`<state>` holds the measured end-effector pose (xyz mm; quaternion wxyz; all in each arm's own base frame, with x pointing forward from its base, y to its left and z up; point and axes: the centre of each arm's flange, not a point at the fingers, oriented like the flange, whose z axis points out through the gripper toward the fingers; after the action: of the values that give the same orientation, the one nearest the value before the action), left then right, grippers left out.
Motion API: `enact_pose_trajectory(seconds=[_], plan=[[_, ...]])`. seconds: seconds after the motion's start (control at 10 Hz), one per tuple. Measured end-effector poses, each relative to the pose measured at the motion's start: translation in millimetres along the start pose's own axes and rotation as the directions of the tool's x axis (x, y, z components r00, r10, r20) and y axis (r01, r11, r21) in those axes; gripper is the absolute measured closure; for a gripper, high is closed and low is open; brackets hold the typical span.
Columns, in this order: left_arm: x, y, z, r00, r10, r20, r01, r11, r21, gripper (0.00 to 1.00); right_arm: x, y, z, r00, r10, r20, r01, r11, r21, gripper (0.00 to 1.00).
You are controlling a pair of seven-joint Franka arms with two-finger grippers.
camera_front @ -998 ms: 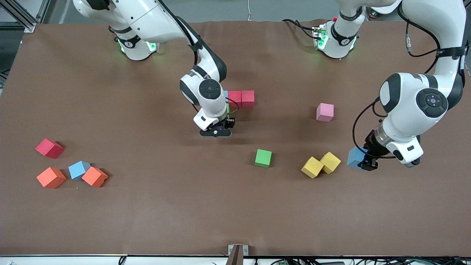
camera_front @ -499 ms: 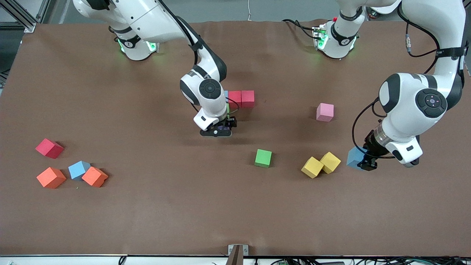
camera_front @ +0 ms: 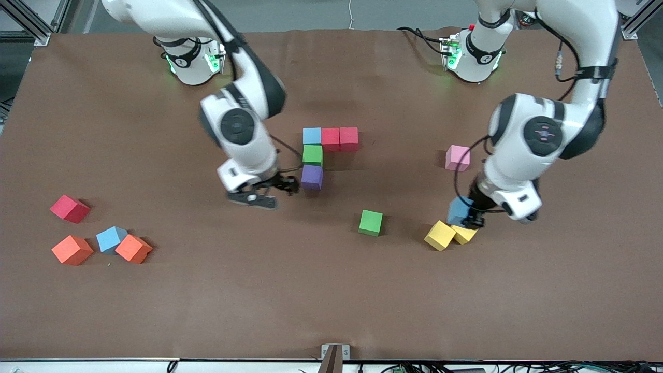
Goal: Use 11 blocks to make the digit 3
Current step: 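Carry the light blue cube to center with the left gripper while the right grasps blue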
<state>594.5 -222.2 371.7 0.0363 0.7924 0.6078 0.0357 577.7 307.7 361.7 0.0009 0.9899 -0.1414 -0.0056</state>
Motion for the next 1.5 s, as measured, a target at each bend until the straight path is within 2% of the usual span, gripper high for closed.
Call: enact_pose_trajectory(seconds=[0.2,0.3,0.5,0.8,1.0,1.3,1.5], plan=[[-70,-12,10,0.997,-0.072,0.000,0.072,0.997,0.024,0.43,79,107,1,0.997,0.081,0.013,-0.081,0.997,-0.014,0.00],[-101,-16,22,0.994,-0.112,-0.001,0.112,0.993,0.039,0.43,112,164,11,0.992,0.126,0.000,-0.126,0.992,-0.026,0.00],[-168,-13,55,0.981,-0.193,-0.004,0.193,0.979,0.060,0.43,152,242,49,0.976,0.214,-0.027,-0.215,0.976,-0.034,0.00],[-251,-18,101,0.969,-0.247,-0.009,0.247,0.966,0.080,0.43,175,309,107,0.949,0.316,-0.009,-0.317,0.948,-0.037,0.00],[-288,-32,124,0.970,-0.243,-0.019,0.244,0.965,0.096,0.43,180,343,128,0.931,0.365,0.018,-0.364,0.930,-0.051,0.00],[-315,-47,153,0.964,-0.263,-0.040,0.266,0.957,0.117,0.43,180,361,144,0.917,0.398,0.042,-0.395,0.917,-0.058,0.00],[-330,-58,161,0.967,-0.249,-0.048,0.253,0.959,0.125,0.43,181,356,153,0.915,0.401,0.035,-0.400,0.916,-0.037,0.00]])
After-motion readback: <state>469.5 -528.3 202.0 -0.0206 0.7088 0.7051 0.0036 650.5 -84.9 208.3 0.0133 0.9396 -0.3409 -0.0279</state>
